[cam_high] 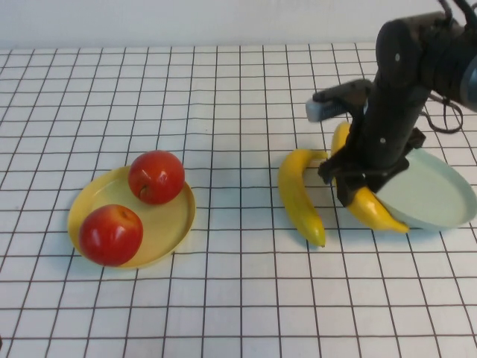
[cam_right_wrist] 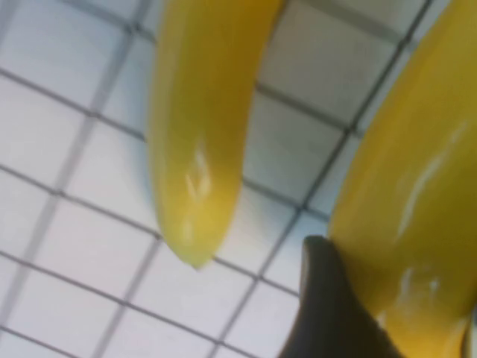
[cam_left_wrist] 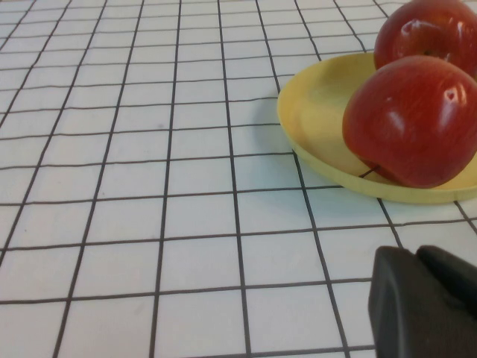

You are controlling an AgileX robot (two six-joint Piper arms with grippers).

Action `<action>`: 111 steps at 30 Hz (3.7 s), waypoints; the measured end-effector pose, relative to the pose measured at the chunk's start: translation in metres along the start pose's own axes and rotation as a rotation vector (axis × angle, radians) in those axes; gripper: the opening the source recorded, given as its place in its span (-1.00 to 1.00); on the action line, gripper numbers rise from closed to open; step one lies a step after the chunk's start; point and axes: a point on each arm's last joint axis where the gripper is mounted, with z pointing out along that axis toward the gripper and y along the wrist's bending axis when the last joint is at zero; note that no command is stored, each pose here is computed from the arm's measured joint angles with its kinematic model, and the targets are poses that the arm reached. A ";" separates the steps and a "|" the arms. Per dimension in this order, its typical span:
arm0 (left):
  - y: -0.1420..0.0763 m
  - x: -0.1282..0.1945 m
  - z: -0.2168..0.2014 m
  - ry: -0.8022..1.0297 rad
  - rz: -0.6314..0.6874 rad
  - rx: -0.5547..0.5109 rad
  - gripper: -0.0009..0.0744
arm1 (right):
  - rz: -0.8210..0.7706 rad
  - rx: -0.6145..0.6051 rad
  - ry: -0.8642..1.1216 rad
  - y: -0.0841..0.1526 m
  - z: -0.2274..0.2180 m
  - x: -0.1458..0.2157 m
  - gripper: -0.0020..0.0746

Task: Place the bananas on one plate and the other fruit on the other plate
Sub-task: Put another type of fruit in the right plate

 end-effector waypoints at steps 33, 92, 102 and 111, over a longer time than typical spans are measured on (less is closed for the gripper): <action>0.000 0.000 0.000 0.000 0.000 0.000 -0.99 | -0.040 -0.032 0.044 0.013 0.018 0.005 0.11; 0.000 0.000 0.000 0.000 0.003 -0.001 -0.99 | 0.185 0.082 -0.018 -0.109 -0.012 0.042 -0.11; 0.000 0.000 0.000 0.000 0.003 -0.001 -0.99 | 0.153 -0.046 0.006 -0.114 0.022 0.036 -0.11; 0.000 0.000 0.000 0.000 0.003 -0.001 -0.99 | 0.199 -0.052 0.020 -0.115 0.024 0.033 0.11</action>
